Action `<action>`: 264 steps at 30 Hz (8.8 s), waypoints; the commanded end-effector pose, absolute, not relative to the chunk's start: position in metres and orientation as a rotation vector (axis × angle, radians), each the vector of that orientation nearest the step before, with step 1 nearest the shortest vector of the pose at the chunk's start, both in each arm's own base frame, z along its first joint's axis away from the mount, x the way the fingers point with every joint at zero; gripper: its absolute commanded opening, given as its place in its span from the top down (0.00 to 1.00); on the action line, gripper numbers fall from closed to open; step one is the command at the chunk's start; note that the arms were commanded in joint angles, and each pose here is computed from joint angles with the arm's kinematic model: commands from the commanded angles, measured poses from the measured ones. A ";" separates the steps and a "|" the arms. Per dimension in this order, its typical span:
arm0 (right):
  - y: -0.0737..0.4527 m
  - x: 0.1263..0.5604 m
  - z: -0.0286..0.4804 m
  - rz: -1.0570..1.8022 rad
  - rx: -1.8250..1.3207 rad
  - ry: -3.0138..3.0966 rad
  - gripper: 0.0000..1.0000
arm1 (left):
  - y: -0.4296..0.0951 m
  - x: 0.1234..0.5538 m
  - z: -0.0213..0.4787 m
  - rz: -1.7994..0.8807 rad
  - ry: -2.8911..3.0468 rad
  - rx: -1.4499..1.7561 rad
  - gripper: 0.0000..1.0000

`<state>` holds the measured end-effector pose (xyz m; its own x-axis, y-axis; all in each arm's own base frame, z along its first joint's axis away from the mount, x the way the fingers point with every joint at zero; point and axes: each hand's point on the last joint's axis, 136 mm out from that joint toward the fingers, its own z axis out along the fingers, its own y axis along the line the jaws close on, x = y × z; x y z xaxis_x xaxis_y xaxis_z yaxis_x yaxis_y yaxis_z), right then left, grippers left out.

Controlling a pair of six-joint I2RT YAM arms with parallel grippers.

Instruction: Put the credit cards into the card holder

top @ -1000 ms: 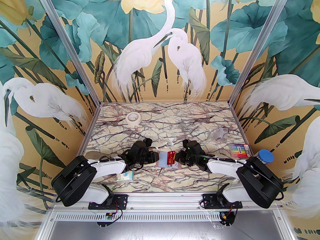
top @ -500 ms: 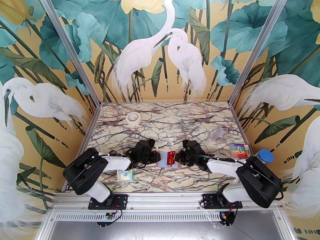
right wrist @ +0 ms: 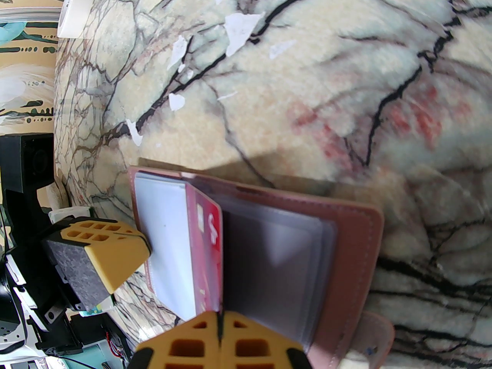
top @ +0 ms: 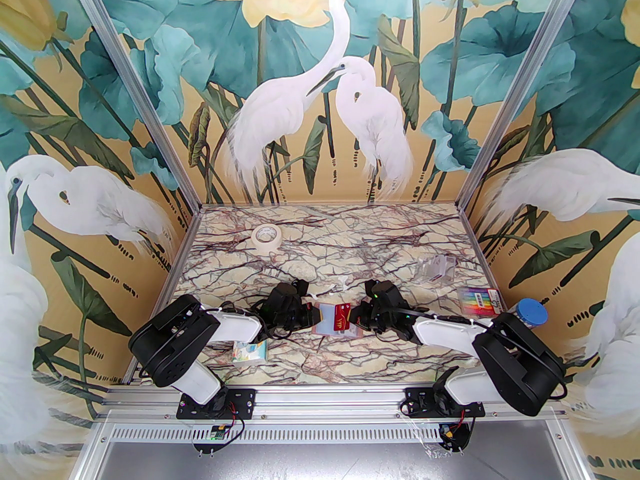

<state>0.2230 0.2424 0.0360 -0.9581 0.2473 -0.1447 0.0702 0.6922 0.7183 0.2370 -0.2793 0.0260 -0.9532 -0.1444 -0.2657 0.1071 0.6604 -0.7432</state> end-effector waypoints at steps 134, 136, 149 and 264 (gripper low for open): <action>0.242 0.224 0.035 0.728 0.272 2.903 0.91 | -0.266 0.222 -0.001 -1.078 2.673 -0.063 0.99; 0.243 0.224 0.034 0.720 0.267 2.912 0.93 | -0.266 0.222 0.000 -1.078 2.672 -0.062 0.99; 0.242 0.224 0.027 0.646 0.260 2.944 0.89 | -0.267 0.222 -0.001 -1.080 2.674 -0.056 0.99; 0.282 0.249 0.039 0.746 0.184 2.865 0.84 | -0.266 0.221 -0.003 -1.083 2.674 -0.057 0.97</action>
<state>0.2427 0.2765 0.0379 -0.9795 0.1460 -0.1388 0.0618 0.8734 0.4830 0.2364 -0.2811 0.0254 -0.9492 -0.1435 -0.2800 0.1187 0.6607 -0.7412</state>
